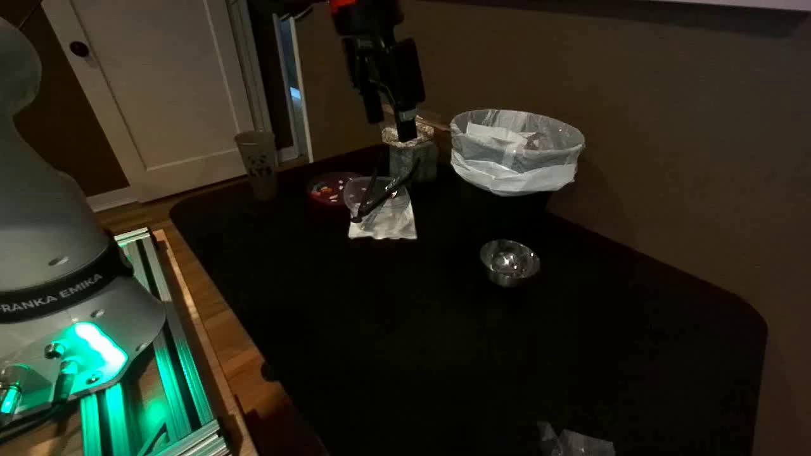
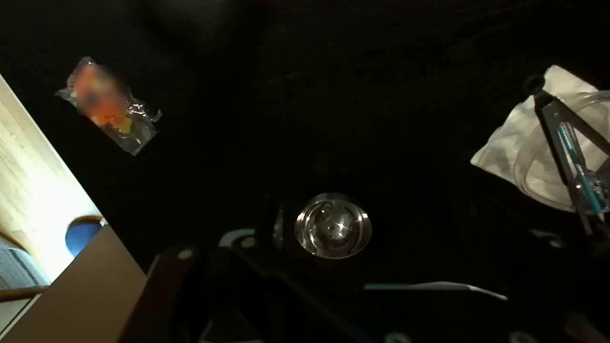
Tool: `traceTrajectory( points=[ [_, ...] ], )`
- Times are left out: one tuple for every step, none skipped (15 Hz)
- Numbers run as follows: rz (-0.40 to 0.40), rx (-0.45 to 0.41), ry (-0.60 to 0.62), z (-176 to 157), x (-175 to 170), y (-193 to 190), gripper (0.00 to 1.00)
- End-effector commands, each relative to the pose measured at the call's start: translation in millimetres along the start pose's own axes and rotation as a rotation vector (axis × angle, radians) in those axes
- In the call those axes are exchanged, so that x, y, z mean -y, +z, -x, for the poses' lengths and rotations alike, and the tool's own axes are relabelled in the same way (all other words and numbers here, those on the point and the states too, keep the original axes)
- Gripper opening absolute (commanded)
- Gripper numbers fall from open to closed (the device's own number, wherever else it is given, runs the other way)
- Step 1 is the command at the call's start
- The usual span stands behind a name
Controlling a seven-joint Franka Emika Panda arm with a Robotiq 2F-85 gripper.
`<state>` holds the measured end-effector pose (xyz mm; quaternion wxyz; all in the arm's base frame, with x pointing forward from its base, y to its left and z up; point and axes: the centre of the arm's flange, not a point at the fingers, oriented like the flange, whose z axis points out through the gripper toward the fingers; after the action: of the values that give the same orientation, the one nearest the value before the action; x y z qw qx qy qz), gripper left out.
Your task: Place the metal bowl on the purple plate
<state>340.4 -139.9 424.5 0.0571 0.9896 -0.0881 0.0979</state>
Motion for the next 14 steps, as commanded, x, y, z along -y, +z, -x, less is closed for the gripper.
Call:
traceTrajectory(
  points=[
    [0.0,0.0,0.0,0.0,0.0,0.0,1.0],
    [0.0,0.0,0.0,0.0,0.0,0.0,1.0],
    [0.0,0.0,0.0,0.0,0.0,0.0,1.0],
    [0.0,0.0,0.0,0.0,0.0,0.0,1.0],
    [-0.009,-0.017,0.048,-6.5,-0.5,2.1,1.0],
    [-0.03,-0.025,0.095,-13.5,-0.6,4.7,1.0],
    [-0.015,-0.068,0.173,-27.5,-2.8,11.6,1.0],
    [-0.021,-0.086,0.221,-44.4,-7.3,22.0,1.0],
    [-0.023,-0.111,0.274,-57.1,-12.4,30.5,1.0],
    [-0.035,-0.117,0.329,-69.9,-17.4,40.7,1.0],
    [-0.036,-0.137,0.383,-82.7,-23.8,53.3,1.0],
    [-0.04,-0.137,0.436,-91.0,-28.9,63.1,1.0],
    [-0.035,-0.137,0.49,-99.2,-35.7,76.0,1.0],
    [-0.033,-0.132,0.54,-106.5,-41.3,88.2,1.0]
  ],
)
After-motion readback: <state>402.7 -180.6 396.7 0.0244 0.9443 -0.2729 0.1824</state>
